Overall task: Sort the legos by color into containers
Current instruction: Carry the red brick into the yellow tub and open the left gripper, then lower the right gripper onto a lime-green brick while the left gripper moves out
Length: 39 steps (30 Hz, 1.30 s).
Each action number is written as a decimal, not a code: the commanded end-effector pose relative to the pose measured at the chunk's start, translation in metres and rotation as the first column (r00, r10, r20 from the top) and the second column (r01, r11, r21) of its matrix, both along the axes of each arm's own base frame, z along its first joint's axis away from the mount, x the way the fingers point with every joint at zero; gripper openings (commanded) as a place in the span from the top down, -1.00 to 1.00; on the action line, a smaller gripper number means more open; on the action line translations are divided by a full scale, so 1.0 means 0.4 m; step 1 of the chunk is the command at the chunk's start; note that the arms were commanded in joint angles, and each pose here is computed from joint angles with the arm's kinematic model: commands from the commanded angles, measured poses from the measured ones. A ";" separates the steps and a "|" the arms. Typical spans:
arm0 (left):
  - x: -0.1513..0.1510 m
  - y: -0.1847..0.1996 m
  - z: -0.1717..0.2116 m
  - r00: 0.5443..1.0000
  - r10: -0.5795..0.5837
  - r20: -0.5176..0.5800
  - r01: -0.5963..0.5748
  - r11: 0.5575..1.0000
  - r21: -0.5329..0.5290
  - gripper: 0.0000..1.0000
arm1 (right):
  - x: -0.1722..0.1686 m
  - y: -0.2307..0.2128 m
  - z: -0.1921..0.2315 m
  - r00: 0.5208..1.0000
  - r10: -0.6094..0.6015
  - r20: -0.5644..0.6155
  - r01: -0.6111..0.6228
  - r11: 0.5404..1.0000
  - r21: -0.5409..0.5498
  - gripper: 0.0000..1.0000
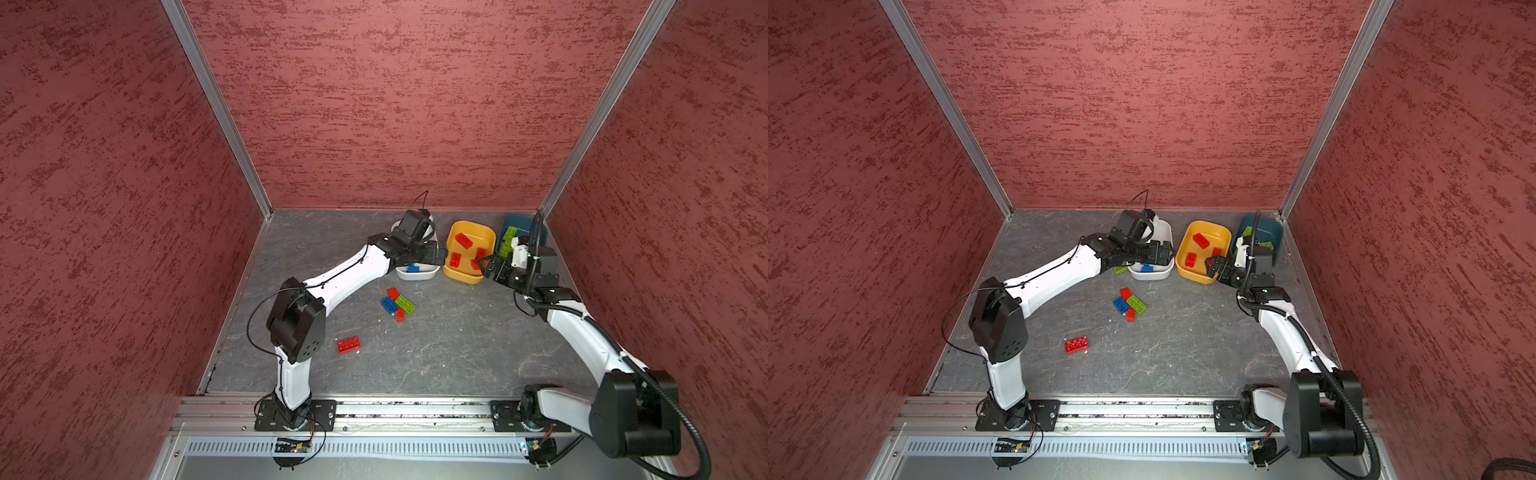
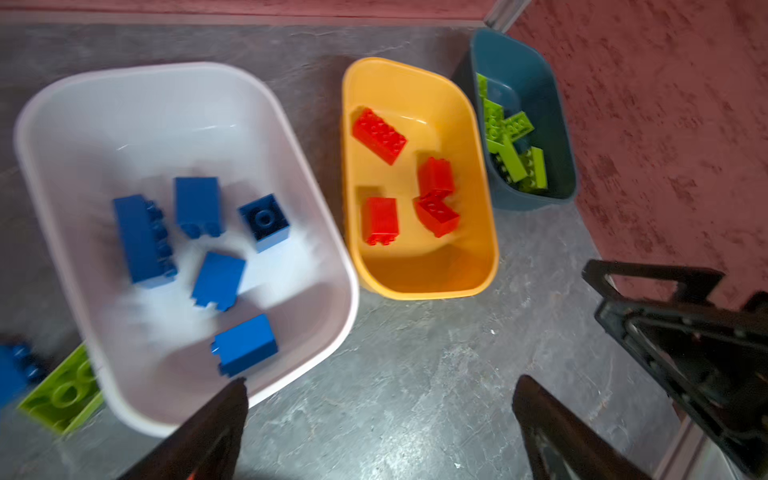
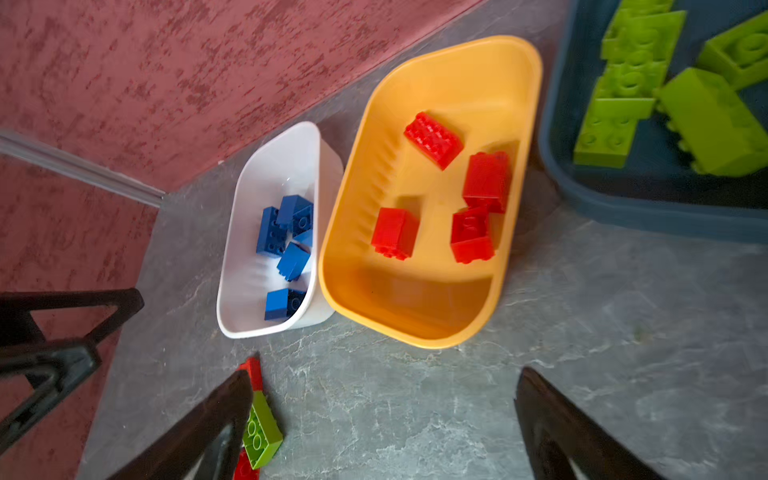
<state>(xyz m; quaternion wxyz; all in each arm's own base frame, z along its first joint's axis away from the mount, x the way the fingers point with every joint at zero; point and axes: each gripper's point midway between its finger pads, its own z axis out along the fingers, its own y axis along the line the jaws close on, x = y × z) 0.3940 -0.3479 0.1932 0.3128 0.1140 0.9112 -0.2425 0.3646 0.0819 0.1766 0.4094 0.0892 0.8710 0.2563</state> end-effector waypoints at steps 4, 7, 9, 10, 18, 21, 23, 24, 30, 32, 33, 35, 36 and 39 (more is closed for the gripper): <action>-0.033 0.191 -0.095 0.957 0.266 -0.117 -0.262 0.964 0.047 -0.99 | -0.036 0.181 0.012 0.954 0.283 0.095 -0.262 0.947 -0.188 -0.98; -0.047 0.287 -0.122 0.914 0.379 -0.143 -0.370 0.925 0.089 -0.99 | -0.070 0.277 -0.034 0.903 0.426 0.052 -0.401 0.882 -0.247 -0.97; -0.052 0.337 -0.128 0.889 0.433 -0.151 -0.422 0.901 0.097 -0.99 | -0.098 0.332 -0.073 0.863 0.505 0.011 -0.483 0.831 -0.274 -0.92; -0.055 0.357 -0.126 0.880 0.450 -0.150 -0.441 0.893 0.092 -0.99 | -0.114 0.361 -0.093 0.838 0.546 -0.009 -0.526 0.804 -0.276 -0.87; -0.102 0.475 -0.135 0.827 0.544 -0.142 -0.527 0.838 0.137 -0.99 | -0.202 0.497 -0.219 0.667 0.733 -0.133 -0.721 0.589 -0.365 -0.56; -0.127 0.506 -0.155 0.810 0.560 -0.173 -0.537 0.828 0.162 -0.99 | -0.179 0.519 -0.262 0.668 0.724 -0.170 -0.715 0.562 -0.416 -0.50; -0.155 0.535 -0.164 0.795 0.579 -0.180 -0.542 0.811 0.219 -0.99 | -0.163 0.530 -0.282 0.670 0.719 -0.185 -0.710 0.547 -0.444 -0.44; -0.173 0.551 -0.165 0.787 0.590 -0.179 -0.544 0.801 0.249 -0.99 | -0.157 0.535 -0.291 0.672 0.717 -0.188 -0.706 0.542 -0.457 -0.38; -0.303 0.637 -0.200 0.737 0.644 -0.203 -0.564 0.753 0.339 -0.99 | -0.143 0.551 -0.321 0.656 0.728 -0.198 -0.708 0.502 -0.497 -0.23; -0.340 0.644 -0.212 0.726 0.646 -0.235 -0.566 0.755 0.331 -0.99 | -0.142 0.557 -0.327 0.643 0.737 -0.207 -0.716 0.484 -0.503 -0.22; -0.359 0.647 -0.218 0.717 0.650 -0.253 -0.569 0.755 0.326 -0.99 | -0.142 0.563 -0.330 0.637 0.742 -0.210 -0.719 0.474 -0.509 -0.18; -0.388 0.644 -0.220 0.698 0.654 -0.291 -0.580 0.755 0.306 -0.99 | -0.140 0.571 -0.335 0.628 0.748 -0.215 -0.720 0.454 -0.525 -0.12; -0.399 0.637 -0.219 0.694 0.649 -0.312 -0.583 0.761 0.286 -0.99 | -0.139 0.576 -0.337 0.625 0.750 -0.215 -0.721 0.449 -0.527 -0.11; -0.436 0.630 -0.232 0.682 0.641 -0.351 -0.581 0.767 0.272 -0.99 | -0.131 0.593 -0.339 0.619 0.758 -0.204 -0.721 0.446 -0.530 -0.06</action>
